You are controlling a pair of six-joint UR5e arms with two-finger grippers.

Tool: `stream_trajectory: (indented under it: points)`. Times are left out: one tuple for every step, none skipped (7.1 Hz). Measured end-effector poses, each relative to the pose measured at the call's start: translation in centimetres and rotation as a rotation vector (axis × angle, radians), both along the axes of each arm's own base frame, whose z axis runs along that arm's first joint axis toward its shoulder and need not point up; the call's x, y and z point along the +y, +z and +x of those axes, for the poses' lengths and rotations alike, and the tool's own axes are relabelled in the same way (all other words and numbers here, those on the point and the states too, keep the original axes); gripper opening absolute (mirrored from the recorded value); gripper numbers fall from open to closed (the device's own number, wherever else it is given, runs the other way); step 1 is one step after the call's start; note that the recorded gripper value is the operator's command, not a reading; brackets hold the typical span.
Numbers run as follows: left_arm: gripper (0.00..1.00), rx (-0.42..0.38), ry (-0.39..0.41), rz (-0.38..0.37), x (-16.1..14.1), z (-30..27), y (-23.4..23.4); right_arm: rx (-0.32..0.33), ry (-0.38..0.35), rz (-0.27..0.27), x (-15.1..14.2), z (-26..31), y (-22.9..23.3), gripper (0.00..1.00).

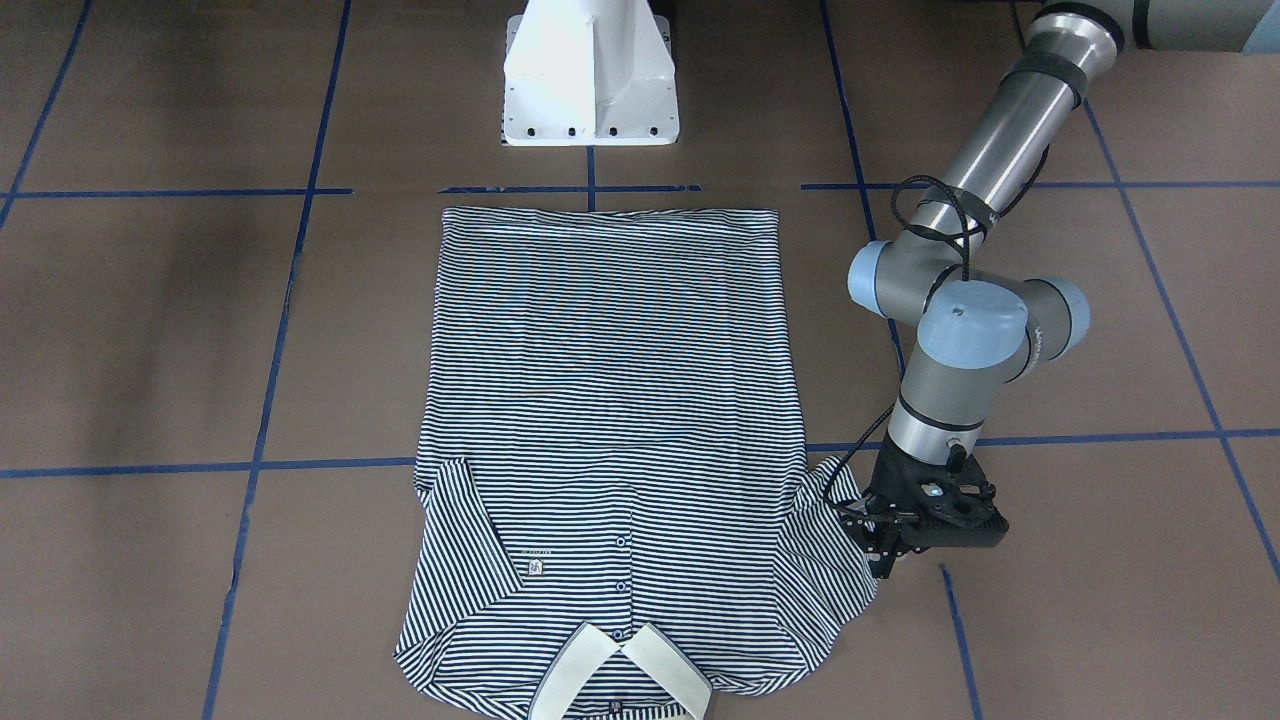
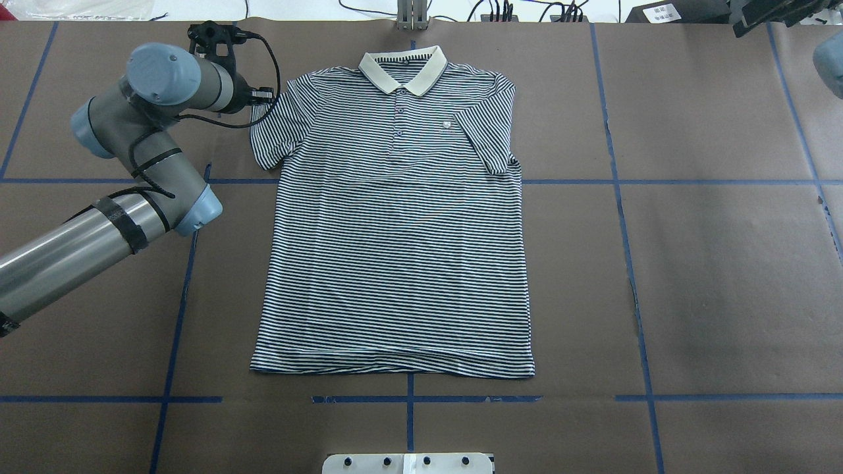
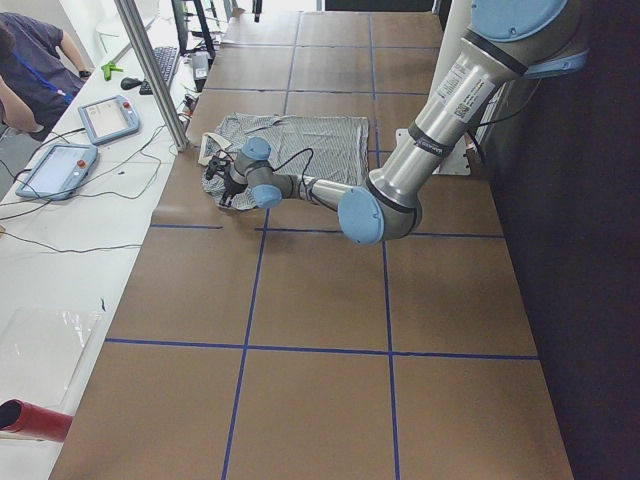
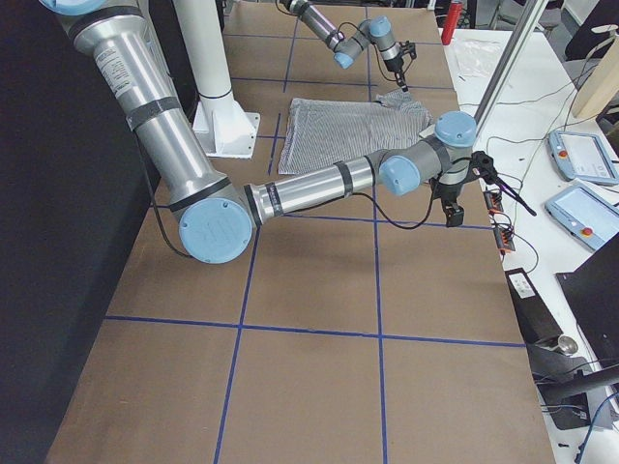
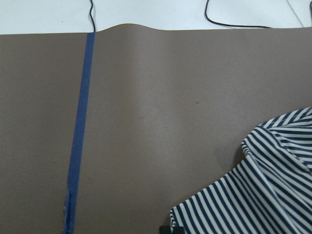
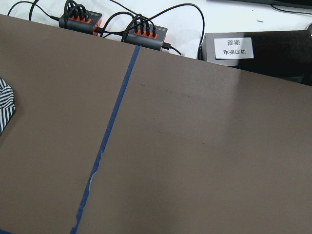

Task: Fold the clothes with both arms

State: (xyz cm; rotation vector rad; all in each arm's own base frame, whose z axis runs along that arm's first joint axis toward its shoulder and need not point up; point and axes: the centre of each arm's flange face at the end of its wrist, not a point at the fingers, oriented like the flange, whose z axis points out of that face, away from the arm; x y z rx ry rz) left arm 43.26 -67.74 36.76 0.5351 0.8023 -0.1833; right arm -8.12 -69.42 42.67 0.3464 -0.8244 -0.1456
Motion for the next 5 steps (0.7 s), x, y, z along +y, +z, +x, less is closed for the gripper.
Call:
stream_trajectory:
  points:
    - [0.0, -0.017, -0.008, -0.041, -0.3, 0.6, -3.8, 0.0, 0.0, 0.001, 0.0, 0.0, 0.0, 1.0]
    - [0.0, -0.02, -0.019, -0.086, -0.3, 2.1, -7.3, -0.001, 0.001, 0.0, 0.0, 0.0, 0.0, 1.0]
    - [0.0, -0.015, -0.024, -0.127, 0.2, 4.4, -9.9, -0.001, 0.003, -0.002, 0.0, 0.0, -0.1, 1.0]
    - [0.0, -0.01, -0.031, -0.161, 0.4, 6.5, -11.2, -0.002, 0.004, -0.002, 0.0, 0.0, -0.1, 1.0]
    - [0.0, -0.01, -0.044, -0.187, 0.4, 8.3, -11.9, -0.002, 0.005, -0.002, 0.0, 0.0, -0.2, 1.0]
